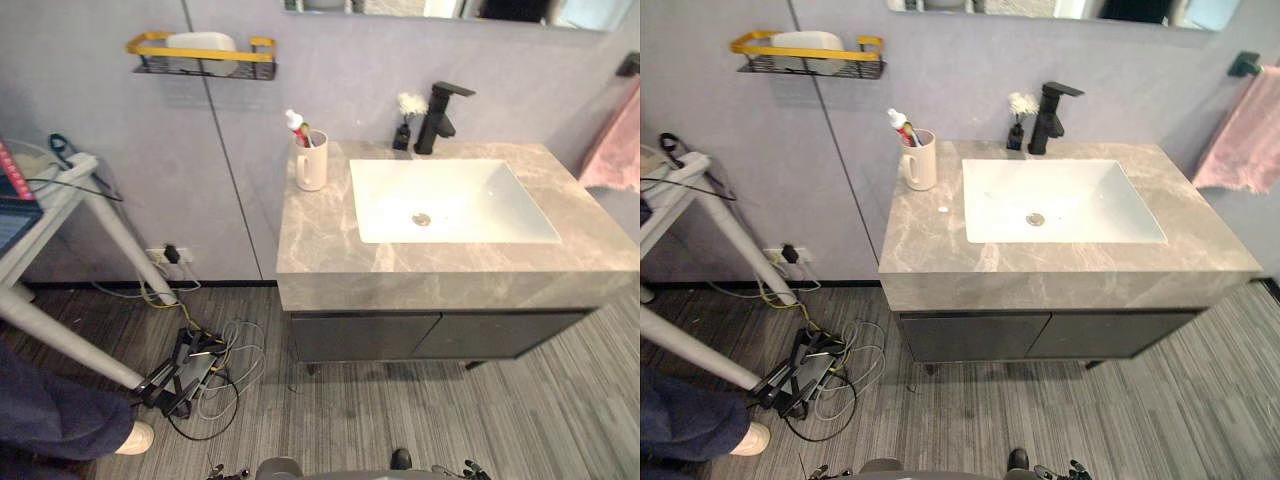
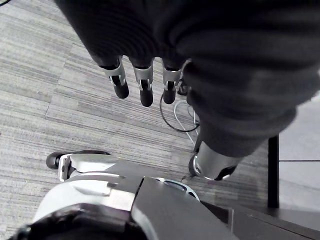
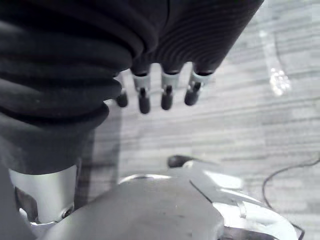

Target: Organize washtable

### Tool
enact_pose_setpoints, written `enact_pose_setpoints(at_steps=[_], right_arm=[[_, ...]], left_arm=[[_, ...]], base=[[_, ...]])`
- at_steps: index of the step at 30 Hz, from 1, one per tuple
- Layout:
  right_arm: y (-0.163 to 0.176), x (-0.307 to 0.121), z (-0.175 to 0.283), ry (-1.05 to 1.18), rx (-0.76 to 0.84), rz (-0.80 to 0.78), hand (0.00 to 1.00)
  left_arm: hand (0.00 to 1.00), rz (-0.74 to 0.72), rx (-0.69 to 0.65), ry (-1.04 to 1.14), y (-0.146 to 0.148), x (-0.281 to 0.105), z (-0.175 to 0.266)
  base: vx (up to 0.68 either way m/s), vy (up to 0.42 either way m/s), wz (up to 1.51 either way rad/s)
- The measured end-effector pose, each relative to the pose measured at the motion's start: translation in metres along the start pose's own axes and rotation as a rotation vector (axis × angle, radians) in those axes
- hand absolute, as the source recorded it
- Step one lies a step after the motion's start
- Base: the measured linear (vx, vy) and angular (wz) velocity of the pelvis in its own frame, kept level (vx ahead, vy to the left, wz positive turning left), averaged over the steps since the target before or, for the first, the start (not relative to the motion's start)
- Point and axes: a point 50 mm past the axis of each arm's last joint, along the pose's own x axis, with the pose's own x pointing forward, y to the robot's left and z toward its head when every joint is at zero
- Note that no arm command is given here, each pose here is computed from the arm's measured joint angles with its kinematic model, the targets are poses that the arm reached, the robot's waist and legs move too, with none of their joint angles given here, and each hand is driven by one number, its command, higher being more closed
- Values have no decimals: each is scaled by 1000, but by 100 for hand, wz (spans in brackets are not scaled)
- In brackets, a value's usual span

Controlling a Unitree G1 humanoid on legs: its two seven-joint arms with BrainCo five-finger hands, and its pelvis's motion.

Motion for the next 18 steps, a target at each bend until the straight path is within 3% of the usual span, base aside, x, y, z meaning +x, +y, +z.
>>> enact_pose_setpoints(at_steps=[7,18], right_arm=[[-6,4,23,-87,-47,-4,0],[5,3,26,-107,55,16,0]], left_arm=[[0,-15,22,0,-5,2,4],[0,-82,44,-129,-29,6,48]], base=[[102,40,-105],[127,-73,-84]])
